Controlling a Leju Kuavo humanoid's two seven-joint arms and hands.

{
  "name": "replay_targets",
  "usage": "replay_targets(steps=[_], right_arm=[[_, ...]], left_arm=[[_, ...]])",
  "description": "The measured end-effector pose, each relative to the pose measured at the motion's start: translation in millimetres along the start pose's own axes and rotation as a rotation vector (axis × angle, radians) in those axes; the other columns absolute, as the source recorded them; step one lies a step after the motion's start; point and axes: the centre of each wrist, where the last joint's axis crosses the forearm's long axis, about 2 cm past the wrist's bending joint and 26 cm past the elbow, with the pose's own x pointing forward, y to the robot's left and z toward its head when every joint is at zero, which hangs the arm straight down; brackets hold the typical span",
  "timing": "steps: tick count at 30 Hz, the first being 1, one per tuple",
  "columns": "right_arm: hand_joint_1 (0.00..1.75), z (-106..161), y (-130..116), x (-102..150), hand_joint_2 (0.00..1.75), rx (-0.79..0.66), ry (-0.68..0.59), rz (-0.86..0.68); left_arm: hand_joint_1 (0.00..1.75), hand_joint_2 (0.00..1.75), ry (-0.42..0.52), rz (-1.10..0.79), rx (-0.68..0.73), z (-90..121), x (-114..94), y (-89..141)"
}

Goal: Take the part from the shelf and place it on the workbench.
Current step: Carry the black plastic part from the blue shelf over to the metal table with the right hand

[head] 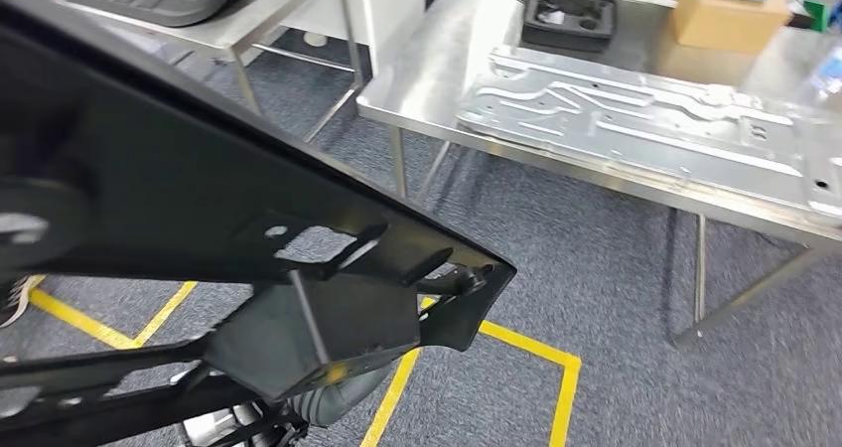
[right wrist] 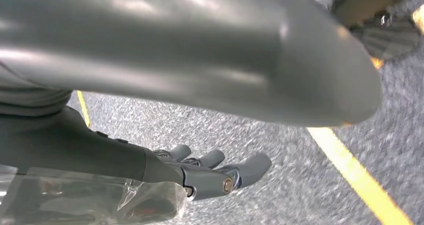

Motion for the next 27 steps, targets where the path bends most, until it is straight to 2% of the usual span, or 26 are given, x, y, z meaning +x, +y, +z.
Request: replay_targets(steps=[27], right_arm=[[0.0,0.2,2.3,0.8,0.0,0.006,0.002,-0.006]], left_arm=[[1.75,1.75,0.005,0.003,-0.009,-0.1,-1.4,-1.7]])
